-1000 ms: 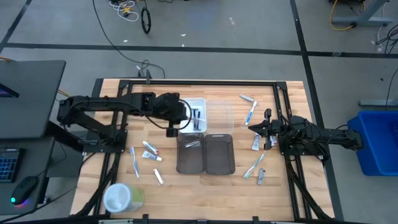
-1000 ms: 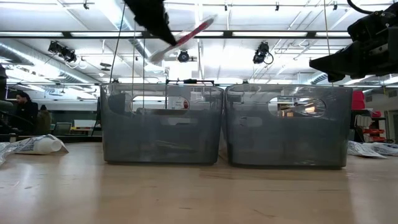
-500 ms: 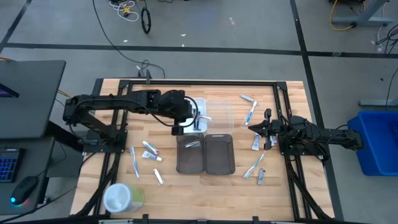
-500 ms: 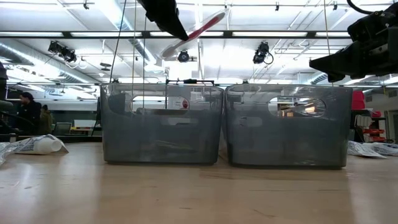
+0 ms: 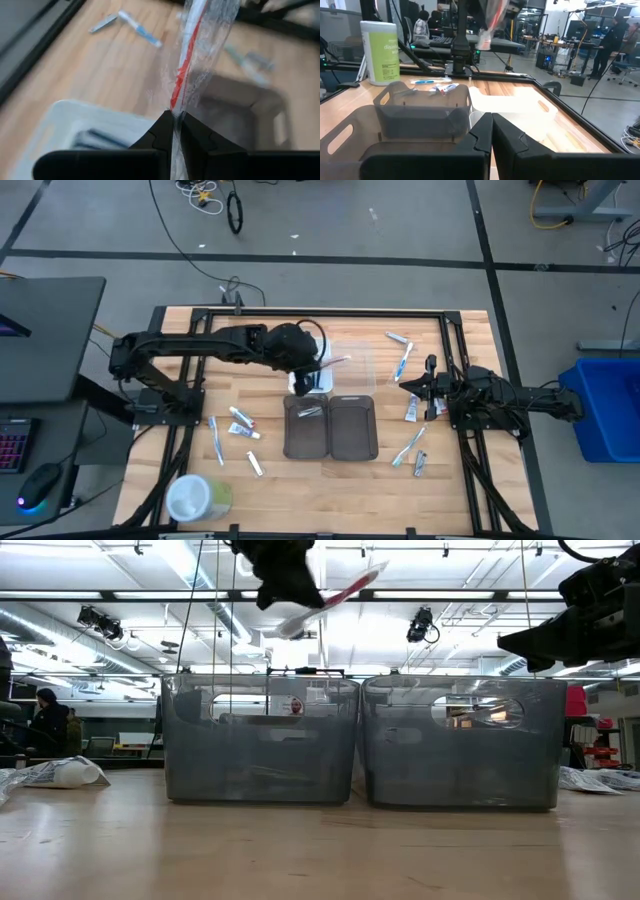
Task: Pick & Place Travel size toiletries
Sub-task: Put the orange toothbrush into the transparent bin
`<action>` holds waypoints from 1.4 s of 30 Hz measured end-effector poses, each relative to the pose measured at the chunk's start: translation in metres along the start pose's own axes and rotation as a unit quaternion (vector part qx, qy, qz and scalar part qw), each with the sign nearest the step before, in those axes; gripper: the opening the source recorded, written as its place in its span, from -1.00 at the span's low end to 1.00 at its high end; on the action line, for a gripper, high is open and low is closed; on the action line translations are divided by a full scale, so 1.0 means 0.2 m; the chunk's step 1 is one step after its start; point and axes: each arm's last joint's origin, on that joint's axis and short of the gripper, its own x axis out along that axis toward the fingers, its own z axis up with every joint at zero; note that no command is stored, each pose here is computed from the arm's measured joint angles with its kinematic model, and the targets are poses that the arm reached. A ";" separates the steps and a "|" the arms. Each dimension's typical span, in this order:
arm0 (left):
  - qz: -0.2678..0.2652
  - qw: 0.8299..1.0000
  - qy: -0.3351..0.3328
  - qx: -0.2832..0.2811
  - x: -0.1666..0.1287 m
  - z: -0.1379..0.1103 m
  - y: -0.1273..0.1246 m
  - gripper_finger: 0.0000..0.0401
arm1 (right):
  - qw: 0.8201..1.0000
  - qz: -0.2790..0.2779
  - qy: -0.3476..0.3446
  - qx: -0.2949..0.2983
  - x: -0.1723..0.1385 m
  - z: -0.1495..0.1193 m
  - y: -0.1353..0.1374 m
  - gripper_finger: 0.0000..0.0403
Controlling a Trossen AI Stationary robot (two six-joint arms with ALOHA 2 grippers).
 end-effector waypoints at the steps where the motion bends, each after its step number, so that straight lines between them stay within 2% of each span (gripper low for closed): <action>1: -0.008 1.000 -0.001 -0.016 0.00 0.00 0.00 -0.84 | 1.000 0.001 0.000 0.000 0.00 0.00 0.00 -0.94; 5: -0.026 0.998 -0.012 -0.054 0.04 0.02 0.01 -0.84 | 1.000 0.000 0.000 0.000 0.00 0.00 0.00 -0.93; 21: -0.031 0.996 -0.018 -0.076 0.06 0.03 0.03 -0.84 | 1.000 0.000 0.004 0.000 0.00 0.00 0.00 -0.93; 30: -0.017 0.993 -0.026 -0.114 0.05 0.06 0.14 -0.84 | 1.000 0.000 0.004 0.000 0.00 0.00 0.00 -0.94; 34: -0.005 0.992 -0.042 -0.121 0.05 0.12 0.21 -0.84 | 1.000 0.000 0.004 0.000 0.00 0.00 0.00 -0.93; 36: 0.000 0.991 -0.025 -0.129 0.06 0.12 0.25 -0.84 | 1.000 0.000 0.004 0.000 0.00 0.00 0.00 -0.93; 42: -0.009 0.991 -0.028 -0.133 0.10 0.19 0.30 -0.84 | 1.000 0.000 0.004 0.000 0.00 0.00 0.00 -0.93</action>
